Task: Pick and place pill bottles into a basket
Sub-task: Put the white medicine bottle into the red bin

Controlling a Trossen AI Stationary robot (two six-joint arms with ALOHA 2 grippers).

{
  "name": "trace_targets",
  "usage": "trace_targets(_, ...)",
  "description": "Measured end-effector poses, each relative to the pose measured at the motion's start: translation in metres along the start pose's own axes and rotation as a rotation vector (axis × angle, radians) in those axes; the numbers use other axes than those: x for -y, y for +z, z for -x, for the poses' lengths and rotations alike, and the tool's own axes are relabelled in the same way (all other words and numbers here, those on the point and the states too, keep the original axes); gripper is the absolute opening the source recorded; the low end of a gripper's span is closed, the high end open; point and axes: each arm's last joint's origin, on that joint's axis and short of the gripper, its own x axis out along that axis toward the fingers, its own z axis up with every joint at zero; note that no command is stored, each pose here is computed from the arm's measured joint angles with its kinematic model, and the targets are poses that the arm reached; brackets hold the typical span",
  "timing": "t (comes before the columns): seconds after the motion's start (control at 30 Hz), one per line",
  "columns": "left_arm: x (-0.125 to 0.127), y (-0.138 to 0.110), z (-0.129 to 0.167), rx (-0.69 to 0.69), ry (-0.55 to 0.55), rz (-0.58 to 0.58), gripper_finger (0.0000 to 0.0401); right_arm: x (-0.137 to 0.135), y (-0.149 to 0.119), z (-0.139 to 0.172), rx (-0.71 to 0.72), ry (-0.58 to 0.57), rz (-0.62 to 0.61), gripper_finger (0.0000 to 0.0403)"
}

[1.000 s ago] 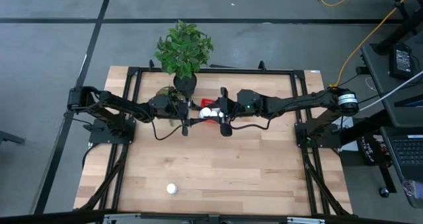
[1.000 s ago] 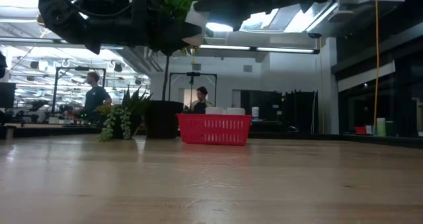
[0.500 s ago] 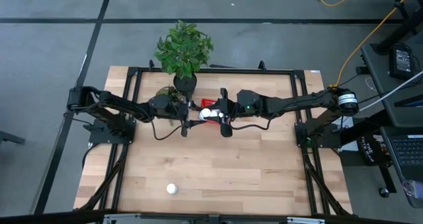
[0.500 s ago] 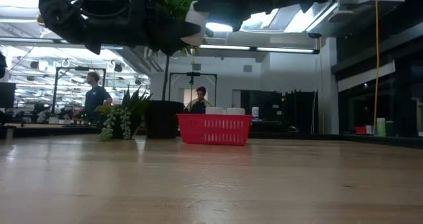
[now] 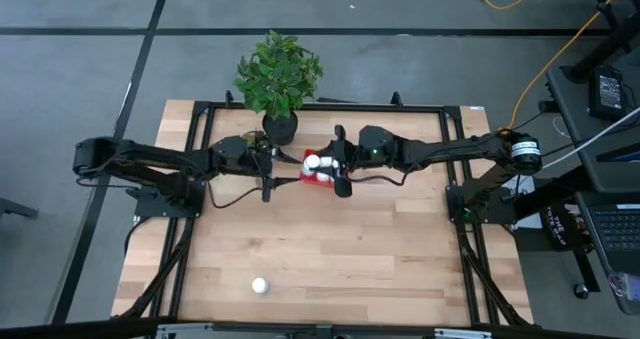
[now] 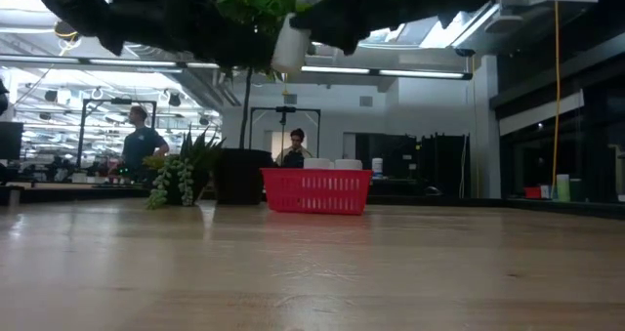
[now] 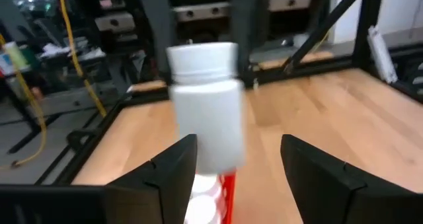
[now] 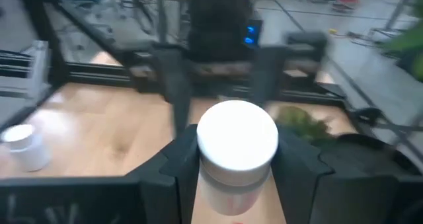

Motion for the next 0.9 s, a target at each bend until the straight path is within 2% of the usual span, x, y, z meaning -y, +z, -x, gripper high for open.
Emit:
trace_targets(0.1, 0.000, 0.003, 0.011, -0.038, 0.012, -0.028, 0.0200, 0.008, -0.002, 0.001, -0.010, -0.025, -0.005, 0.0148)
trace_targets(0.2, 0.000, 0.010, 0.021, -0.030, 0.015, -0.058, 0.0169, 0.016, -0.003, 0.002, -0.016, -0.041, -0.011, 0.0148)
trace_targets(0.37, 0.001, 0.017, 0.036, -0.033, 0.033, -0.079, 0.0092, 0.027, -0.005, 0.004, -0.023, -0.068, -0.020, 0.0148)
trace_targets(0.53, 0.001, 0.013, 0.046, -0.119, 0.089, -0.078, 0.0010, 0.030, -0.007, 0.005, -0.042, -0.074, -0.027, 0.0148)
trace_targets(0.7, 0.002, 0.012, 0.050, -0.126, 0.098, -0.045, 0.0002, 0.031, -0.010, 0.005, -0.065, -0.073, -0.033, 0.0148)
trace_targets(0.9, 0.005, -0.006, 0.052, -0.081, 0.130, -0.009, 0.0002, 0.037, -0.016, 0.003, -0.083, -0.095, -0.065, 0.0148)
